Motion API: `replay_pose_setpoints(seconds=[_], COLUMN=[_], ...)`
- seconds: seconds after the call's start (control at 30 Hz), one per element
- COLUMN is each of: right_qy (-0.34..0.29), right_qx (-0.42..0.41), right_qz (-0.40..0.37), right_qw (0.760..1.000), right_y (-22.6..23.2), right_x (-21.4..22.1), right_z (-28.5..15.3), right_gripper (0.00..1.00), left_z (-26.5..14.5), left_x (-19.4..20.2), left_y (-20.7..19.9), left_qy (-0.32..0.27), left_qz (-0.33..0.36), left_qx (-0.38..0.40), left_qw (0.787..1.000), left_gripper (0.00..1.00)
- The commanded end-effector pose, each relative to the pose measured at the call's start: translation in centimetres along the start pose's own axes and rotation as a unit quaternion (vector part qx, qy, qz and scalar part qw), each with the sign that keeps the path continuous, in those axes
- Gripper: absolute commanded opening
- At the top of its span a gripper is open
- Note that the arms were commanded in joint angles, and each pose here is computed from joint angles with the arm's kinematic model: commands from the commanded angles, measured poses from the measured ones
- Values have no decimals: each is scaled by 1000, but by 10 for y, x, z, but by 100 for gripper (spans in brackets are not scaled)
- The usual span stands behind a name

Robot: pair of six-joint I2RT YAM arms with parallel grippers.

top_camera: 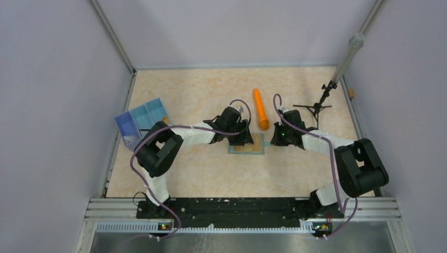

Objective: Put the credit cards into the card holder
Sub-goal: Insert the credit card into the card holder.

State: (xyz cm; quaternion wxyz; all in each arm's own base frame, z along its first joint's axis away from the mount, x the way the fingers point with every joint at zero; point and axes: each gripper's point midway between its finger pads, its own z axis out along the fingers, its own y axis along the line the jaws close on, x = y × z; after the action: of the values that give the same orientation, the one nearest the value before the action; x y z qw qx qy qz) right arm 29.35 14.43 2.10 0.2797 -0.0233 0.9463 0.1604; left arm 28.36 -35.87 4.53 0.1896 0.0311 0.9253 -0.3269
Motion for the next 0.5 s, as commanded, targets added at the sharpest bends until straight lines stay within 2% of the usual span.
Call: replay_pose_setpoints(seconds=[0.0,0.47], right_qy=[-12,-10], right_qx=[3,5], right_qz=[-3,-3], right_qw=[1000,1000], right_y=[-1,-2], right_x=[-7,-6], right_z=[-5,-6], right_gripper=[0,0], left_z=[12,19], left_x=[5,-1], left_y=[5,-24], left_qy=[4,-22], left_qz=[0,-11], left_qx=[9,88], left_qw=[1000,996], left_gripper=[55,55])
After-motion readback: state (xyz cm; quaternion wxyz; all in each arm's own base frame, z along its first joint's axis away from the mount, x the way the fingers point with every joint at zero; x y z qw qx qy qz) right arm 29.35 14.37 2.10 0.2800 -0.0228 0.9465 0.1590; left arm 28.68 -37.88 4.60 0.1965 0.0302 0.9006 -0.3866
